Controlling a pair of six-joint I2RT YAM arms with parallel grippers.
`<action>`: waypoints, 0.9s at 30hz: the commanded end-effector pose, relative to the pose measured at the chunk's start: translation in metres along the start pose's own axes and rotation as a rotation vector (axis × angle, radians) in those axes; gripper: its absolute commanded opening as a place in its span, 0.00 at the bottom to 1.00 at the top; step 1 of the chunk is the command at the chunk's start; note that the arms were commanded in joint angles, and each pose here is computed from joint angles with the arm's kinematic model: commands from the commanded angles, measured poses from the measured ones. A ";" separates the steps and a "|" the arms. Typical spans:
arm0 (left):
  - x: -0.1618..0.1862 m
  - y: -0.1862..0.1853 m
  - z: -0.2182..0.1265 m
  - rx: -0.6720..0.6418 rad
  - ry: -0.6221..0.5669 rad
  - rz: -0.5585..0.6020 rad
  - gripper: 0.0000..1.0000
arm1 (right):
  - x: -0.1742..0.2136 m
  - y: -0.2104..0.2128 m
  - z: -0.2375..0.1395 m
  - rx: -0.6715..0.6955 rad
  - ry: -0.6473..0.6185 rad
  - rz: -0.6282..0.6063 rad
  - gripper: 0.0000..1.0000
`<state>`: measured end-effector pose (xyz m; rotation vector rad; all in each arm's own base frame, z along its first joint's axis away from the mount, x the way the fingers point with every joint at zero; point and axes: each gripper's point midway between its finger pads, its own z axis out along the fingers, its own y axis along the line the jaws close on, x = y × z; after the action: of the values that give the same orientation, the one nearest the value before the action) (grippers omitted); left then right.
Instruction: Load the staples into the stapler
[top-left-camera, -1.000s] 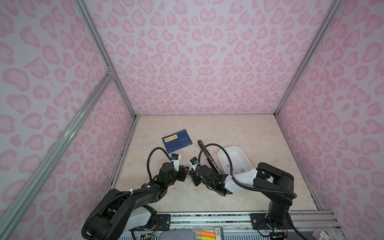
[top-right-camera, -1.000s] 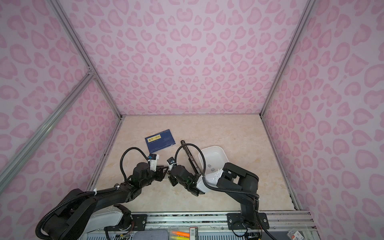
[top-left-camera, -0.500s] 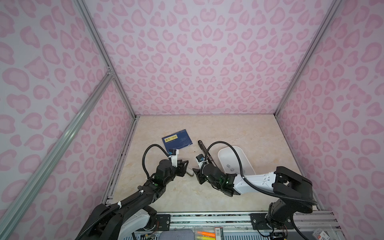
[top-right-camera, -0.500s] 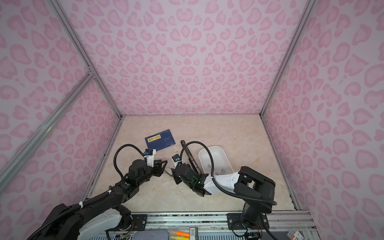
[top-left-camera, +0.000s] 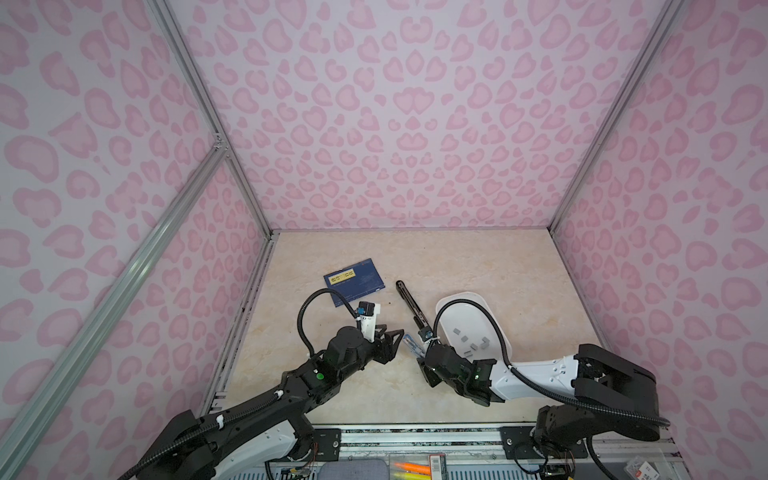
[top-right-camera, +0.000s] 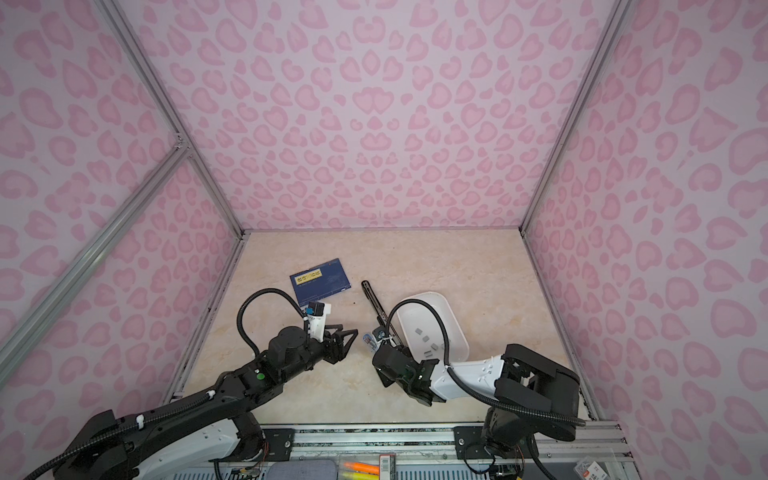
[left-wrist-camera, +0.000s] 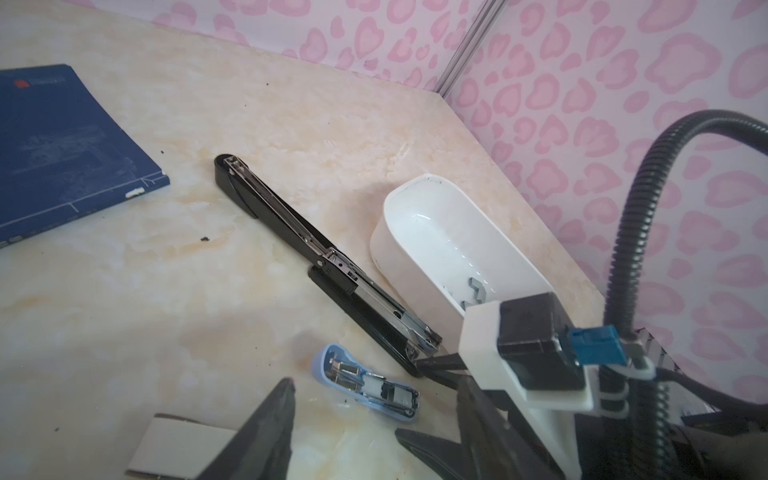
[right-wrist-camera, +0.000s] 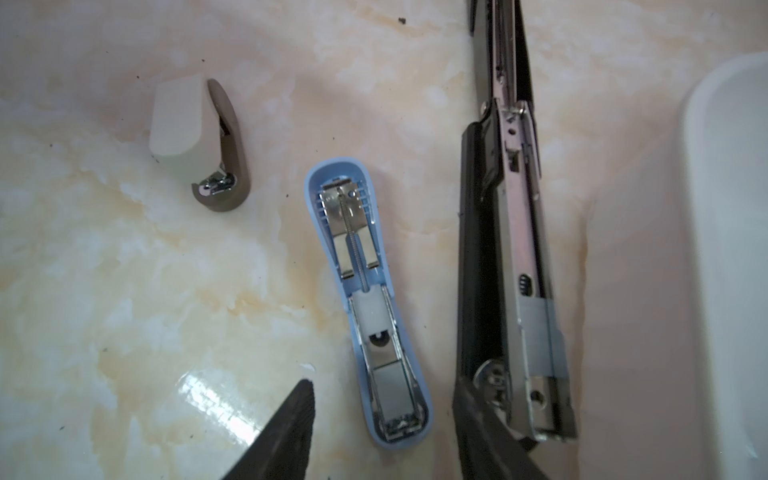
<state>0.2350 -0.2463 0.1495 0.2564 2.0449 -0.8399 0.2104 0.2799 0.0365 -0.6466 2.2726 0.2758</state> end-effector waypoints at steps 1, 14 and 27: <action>-0.007 -0.008 0.006 -0.026 -0.048 -0.079 0.63 | 0.009 -0.005 0.001 0.014 0.015 0.019 0.58; 0.012 -0.016 0.025 -0.047 0.005 -0.163 0.65 | 0.024 -0.010 0.012 0.020 0.047 0.031 0.60; 0.018 0.002 0.028 -0.132 -0.015 -0.220 0.66 | 0.025 -0.004 0.014 0.003 0.048 0.035 0.48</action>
<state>0.2388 -0.2686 0.1184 0.0024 2.1595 -0.8328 0.2101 0.2794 0.0153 -0.6083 2.3046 0.3064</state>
